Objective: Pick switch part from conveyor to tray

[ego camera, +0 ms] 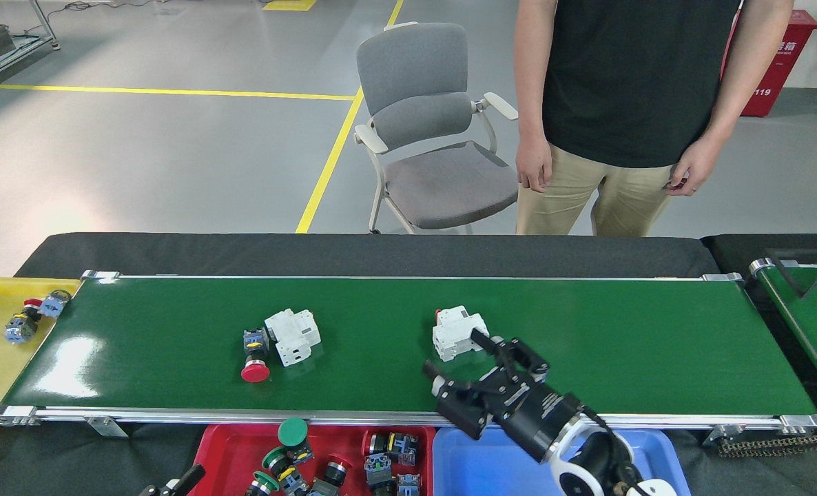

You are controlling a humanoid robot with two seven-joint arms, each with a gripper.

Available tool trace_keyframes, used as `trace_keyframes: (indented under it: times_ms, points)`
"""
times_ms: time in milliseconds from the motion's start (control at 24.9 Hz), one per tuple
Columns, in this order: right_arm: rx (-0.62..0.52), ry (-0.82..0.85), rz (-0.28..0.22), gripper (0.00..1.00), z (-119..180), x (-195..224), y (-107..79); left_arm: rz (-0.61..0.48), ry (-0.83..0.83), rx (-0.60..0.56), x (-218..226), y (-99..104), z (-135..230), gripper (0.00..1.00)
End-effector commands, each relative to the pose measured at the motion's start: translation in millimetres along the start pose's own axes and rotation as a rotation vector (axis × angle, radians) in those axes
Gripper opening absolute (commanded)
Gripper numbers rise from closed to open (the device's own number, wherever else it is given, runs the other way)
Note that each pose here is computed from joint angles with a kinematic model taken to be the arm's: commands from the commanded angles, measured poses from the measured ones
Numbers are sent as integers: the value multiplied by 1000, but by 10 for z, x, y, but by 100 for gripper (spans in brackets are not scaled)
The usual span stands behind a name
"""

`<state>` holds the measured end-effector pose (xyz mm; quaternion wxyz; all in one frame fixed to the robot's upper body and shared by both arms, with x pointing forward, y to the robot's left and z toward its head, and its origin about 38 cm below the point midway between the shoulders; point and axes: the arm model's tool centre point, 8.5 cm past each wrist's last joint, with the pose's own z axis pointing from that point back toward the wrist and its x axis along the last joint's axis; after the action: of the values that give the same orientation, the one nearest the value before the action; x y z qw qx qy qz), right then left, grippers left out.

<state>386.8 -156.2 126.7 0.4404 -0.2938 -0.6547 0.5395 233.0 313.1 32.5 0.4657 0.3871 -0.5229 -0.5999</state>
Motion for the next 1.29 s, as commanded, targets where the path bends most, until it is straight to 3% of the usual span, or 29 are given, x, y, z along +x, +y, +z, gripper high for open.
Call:
trace_keyframes:
  times_ms: [0,161,321,442,562,723,1165,1205,1245]
  points:
    - [-47,187,42,98,154,-254,18,-42,223,16,-303,47,-60,100]
    - [12,354,76,98,623,-479,371,-60,267,9,-513,48,-152,100]
    - [30,419,78,98,1034,-561,437,-70,220,12,-485,100,-222,100]
    - [16,447,85,98,1113,-643,421,-83,166,38,-480,245,-416,100]
    - [2,470,89,98,1162,-702,400,-55,154,-33,-526,207,-683,100]
    - [-14,481,94,98,1225,-720,413,-32,128,-32,-536,268,-1024,100]
    - [-24,483,101,98,1296,-718,452,-11,225,-87,-1087,302,-1403,100]
    - [-24,485,101,98,1297,-719,452,-8,228,-93,-1114,290,-1417,97]
    - [-25,486,101,98,1295,-725,447,-3,225,-99,-1122,270,-1428,84]
